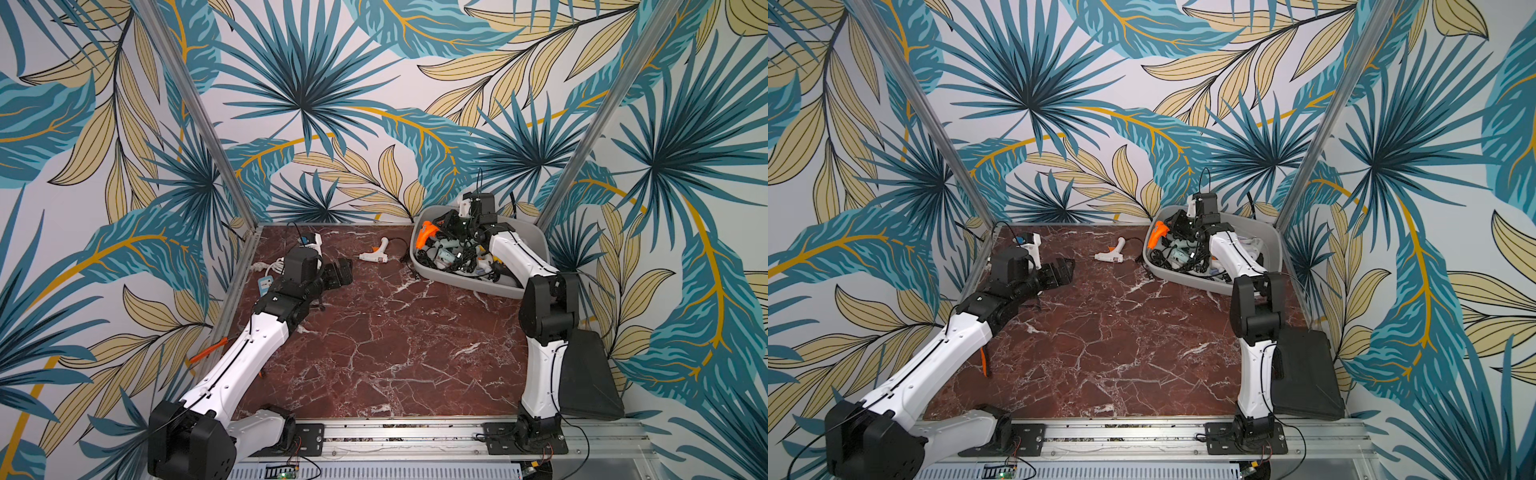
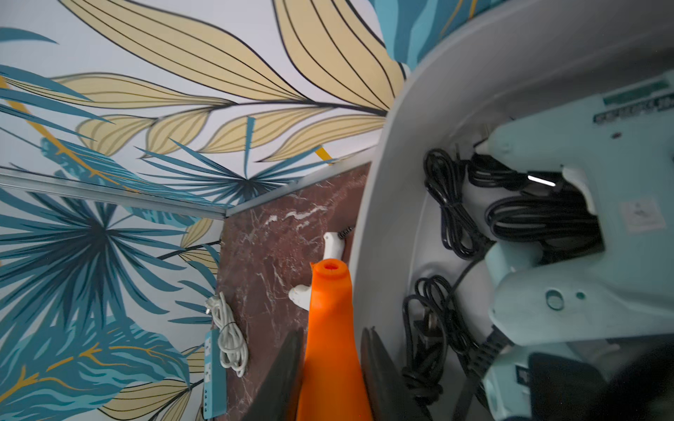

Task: Put the hot melt glue gun into the storage box
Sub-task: Place the hot melt adhesive gun in the storage box.

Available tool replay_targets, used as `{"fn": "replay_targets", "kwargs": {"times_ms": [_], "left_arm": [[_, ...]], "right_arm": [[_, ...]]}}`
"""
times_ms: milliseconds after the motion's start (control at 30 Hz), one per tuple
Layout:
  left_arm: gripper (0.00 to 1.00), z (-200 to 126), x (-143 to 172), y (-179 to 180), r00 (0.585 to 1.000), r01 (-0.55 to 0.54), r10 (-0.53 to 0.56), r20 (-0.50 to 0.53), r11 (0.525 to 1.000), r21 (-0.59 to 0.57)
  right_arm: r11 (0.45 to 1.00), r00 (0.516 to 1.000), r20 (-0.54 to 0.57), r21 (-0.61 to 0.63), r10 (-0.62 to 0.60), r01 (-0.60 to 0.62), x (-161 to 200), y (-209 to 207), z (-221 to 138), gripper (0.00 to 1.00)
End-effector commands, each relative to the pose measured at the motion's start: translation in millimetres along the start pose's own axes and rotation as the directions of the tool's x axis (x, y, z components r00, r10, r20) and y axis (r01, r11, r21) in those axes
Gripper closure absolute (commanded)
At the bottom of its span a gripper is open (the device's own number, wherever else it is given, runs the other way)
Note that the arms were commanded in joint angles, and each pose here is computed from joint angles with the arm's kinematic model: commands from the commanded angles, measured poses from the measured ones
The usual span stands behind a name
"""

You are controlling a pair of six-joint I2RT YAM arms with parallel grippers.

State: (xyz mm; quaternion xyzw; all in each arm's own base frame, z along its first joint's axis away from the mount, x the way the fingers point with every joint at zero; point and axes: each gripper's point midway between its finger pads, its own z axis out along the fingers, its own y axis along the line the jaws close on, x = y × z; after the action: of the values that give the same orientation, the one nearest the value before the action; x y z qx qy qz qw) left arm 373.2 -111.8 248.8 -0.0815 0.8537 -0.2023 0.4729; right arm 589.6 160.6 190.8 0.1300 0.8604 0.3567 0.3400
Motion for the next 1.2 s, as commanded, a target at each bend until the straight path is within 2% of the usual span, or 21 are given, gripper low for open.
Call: {"fn": "replay_targets", "kwargs": {"times_ms": [0, 367, 767, 933, 1033, 1167], "left_arm": [[0.0, 6, 1, 3, 1.0, 0.025, -0.025, 0.001, 1.0, 0.011], [0.0, 17, 5, 9, 0.999, 0.047, -0.047, -0.01, 0.999, 0.008], [0.0, 32, 14, 6, 0.997, 0.058, -0.056, -0.056, 0.998, 0.031], [0.0, 37, 13, 4, 0.996, 0.065, -0.063, -0.057, 0.997, 0.043], [0.0, 41, 13, 3, 0.996, 0.068, -0.065, -0.065, 0.996, 0.048], [0.0, 47, 14, 3, 0.995, 0.075, -0.071, -0.07, 0.996, 0.047]], "right_arm": [[0.999, 0.999, -0.009, 0.016, -0.039, 0.039, -1, -3, 2, 0.77], [0.999, 0.996, -0.093, 0.042, -0.005, 0.009, 22, -38, 39, 0.77], [0.998, 0.997, -0.072, 0.069, 0.011, -0.006, 2, -62, 51, 0.77], [0.998, 0.996, -0.08, 0.053, 0.045, -0.041, 5, -68, 60, 0.77], [0.997, 0.992, -0.102, 0.048, 0.07, -0.065, 15, -71, 66, 0.75], [0.994, 0.989, -0.121, 0.071, 0.09, -0.082, 29, -77, 66, 0.67]]}}
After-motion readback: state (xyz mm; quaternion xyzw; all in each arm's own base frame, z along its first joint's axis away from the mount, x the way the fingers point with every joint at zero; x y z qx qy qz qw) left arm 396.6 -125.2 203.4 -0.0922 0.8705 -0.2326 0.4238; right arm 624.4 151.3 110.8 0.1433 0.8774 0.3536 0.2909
